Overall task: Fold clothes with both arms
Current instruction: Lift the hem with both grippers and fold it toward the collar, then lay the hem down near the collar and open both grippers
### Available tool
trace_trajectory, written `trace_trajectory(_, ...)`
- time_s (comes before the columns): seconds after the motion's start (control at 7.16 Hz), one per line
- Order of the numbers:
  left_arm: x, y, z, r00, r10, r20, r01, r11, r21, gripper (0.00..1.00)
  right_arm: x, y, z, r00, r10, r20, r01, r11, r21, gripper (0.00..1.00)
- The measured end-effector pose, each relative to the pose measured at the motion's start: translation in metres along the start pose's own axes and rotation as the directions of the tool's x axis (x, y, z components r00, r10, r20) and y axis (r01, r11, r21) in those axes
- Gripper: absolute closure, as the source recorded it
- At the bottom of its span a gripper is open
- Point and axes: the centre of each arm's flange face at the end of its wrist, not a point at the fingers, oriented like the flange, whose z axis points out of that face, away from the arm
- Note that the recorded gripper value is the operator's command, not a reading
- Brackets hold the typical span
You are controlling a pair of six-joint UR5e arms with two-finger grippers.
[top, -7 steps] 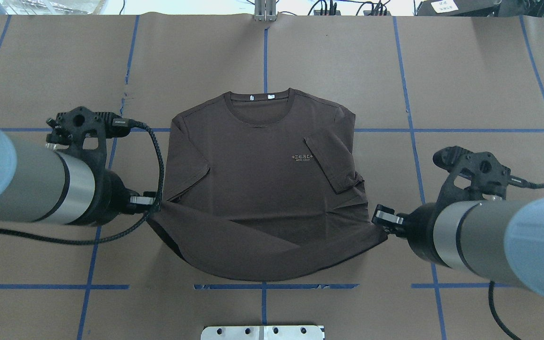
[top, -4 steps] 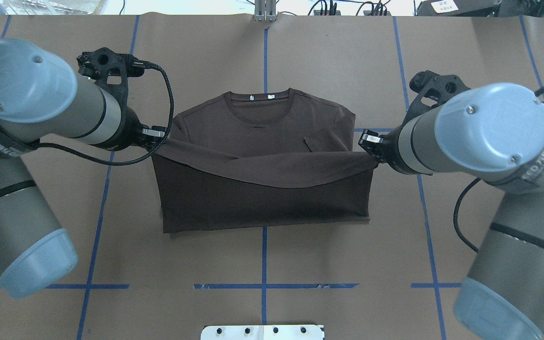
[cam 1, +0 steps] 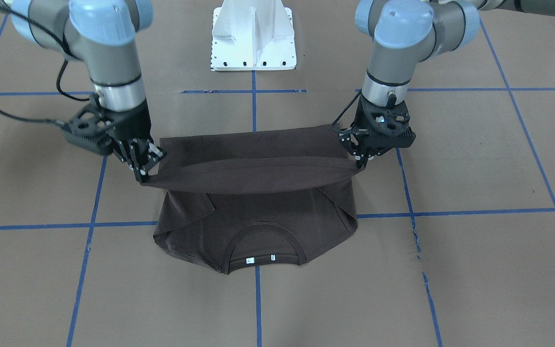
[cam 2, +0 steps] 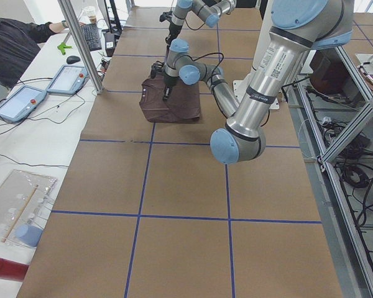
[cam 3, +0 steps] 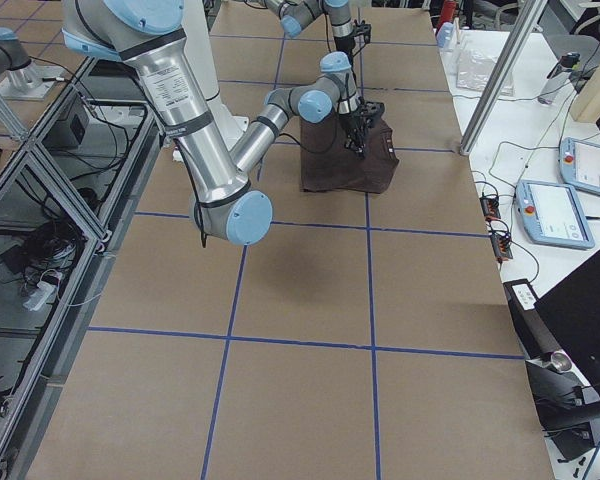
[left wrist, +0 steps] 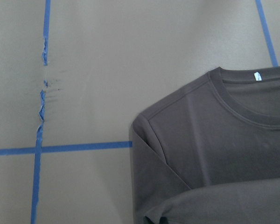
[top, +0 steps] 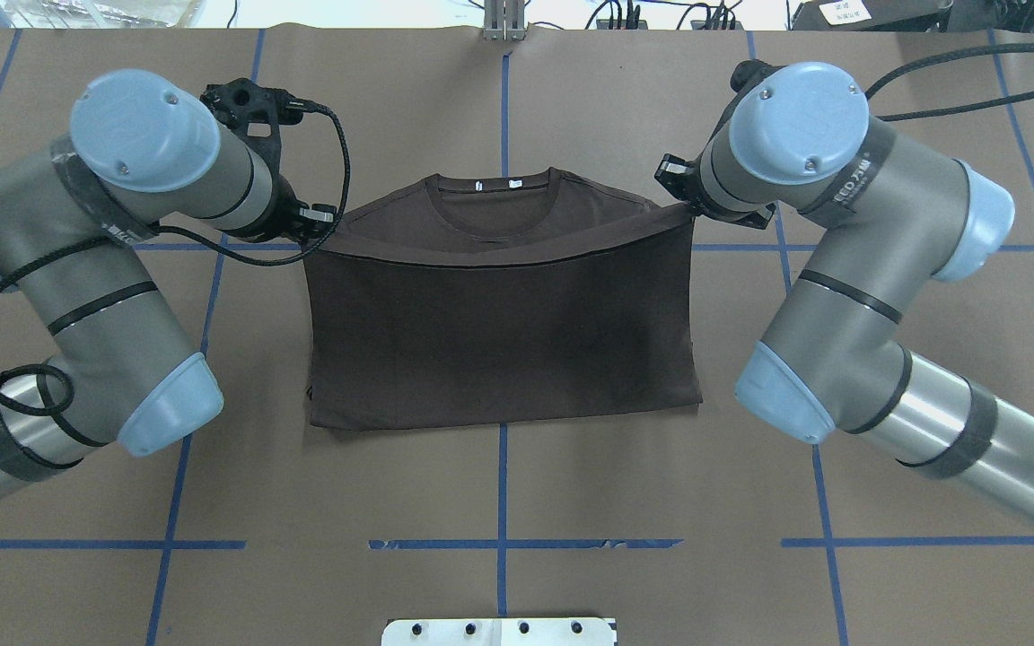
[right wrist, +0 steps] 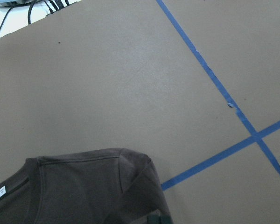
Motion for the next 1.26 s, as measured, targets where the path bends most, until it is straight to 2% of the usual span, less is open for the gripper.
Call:
trace_trajectory(0.28,0.002,-0.021,0.055,1.000,-0.002,0.028,0.001,1.000,0.027,1.00,-0.017,-0.016,0.071,1.000,0.000,0.003,0.000,1.000,0.010,1.00)
trace_trajectory(0.56,-0.004,-0.031,0.097,0.999,-0.003,0.047,0.002,0.999,0.037,1.00,-0.015,-0.022,0.114,1.000,-0.002,-0.012,0.002,1.000,0.015,1.00)
trace_trajectory(0.7,-0.008,-0.032,0.111,0.999,-0.004,0.053,0.003,0.999,0.035,0.51,-0.012,-0.022,0.122,1.000,-0.003,-0.020,0.003,1.000,0.015,0.66)
trace_trajectory(0.84,-0.011,-0.033,0.119,0.998,-0.004,0.055,0.002,0.999,0.034,0.01,-0.009,-0.022,0.126,1.000,-0.012,-0.026,0.012,1.000,0.014,0.01)
trace_trajectory(0.98,-0.013,-0.032,0.121,0.999,0.007,0.046,-0.009,0.999,0.040,0.00,-0.008,-0.022,0.128,0.998,-0.058,-0.030,0.058,0.998,0.012,0.00)
trace_trajectory(1.26,-0.021,-0.020,0.100,0.998,0.061,-0.023,-0.059,0.995,0.077,0.00,-0.005,-0.040,0.115,0.980,-0.201,-0.007,0.201,0.980,-0.001,0.00)
